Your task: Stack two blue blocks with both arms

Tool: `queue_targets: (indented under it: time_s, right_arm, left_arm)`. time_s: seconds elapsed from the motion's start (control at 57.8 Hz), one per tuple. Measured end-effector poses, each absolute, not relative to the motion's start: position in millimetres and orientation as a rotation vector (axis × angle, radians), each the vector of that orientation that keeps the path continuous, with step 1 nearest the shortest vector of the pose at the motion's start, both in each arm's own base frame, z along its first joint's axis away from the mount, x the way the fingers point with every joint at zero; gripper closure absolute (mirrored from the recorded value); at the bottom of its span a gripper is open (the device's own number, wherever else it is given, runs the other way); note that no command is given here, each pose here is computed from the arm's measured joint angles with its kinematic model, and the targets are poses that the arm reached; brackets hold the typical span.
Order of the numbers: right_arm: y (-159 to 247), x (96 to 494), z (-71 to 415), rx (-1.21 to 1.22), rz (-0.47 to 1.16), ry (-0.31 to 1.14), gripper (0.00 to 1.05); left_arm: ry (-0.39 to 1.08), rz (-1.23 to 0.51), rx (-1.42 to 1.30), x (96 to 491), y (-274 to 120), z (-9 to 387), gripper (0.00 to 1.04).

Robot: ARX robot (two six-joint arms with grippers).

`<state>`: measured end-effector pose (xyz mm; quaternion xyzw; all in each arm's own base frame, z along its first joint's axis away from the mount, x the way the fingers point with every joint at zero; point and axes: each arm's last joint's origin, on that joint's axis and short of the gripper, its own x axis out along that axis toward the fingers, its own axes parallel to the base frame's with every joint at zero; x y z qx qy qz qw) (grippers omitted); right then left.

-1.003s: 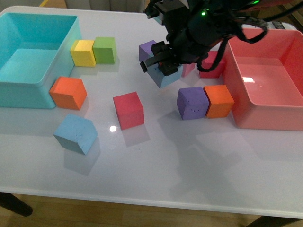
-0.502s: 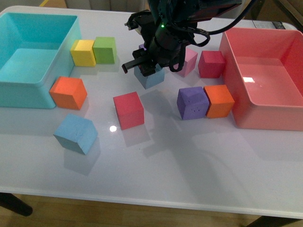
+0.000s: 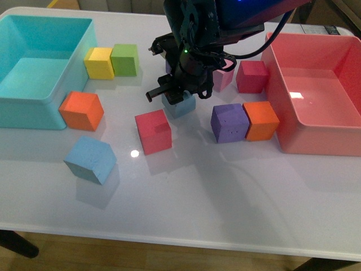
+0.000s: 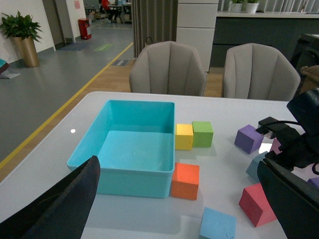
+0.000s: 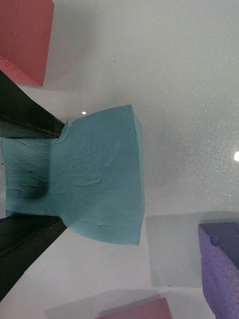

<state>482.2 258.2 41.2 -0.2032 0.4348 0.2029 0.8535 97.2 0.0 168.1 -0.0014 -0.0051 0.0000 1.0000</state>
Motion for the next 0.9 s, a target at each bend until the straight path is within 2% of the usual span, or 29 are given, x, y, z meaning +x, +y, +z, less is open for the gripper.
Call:
queue_targets:
  time_s: [0.069, 0.208, 0.467, 0.64, 0.9]
  right_arm:
    - [258, 482, 39, -0.429, 0.426, 0.916, 0.7]
    - [257, 480, 36, -0.429, 0.425, 0.916, 0.47]
    - [252, 473, 34, -0.423, 0.434, 0.918, 0.09]
    - [251, 469, 68, -0.394, 0.447, 0.831, 0.09]
    - [225, 435, 151, -0.345, 0.459, 0.561, 0.09]
  left_arm:
    - [-0.01, 0.0, -0.003, 97, 0, 168, 0.09]
    - [-0.01, 0.0, -0.003, 97, 0, 168, 0.09]
    - [-0.01, 0.0, -0.003, 97, 0, 168, 0.09]
    - [-0.01, 0.0, -0.003, 97, 0, 168, 0.09]
    - [-0.01, 0.0, -0.003, 97, 0, 168, 0.09]
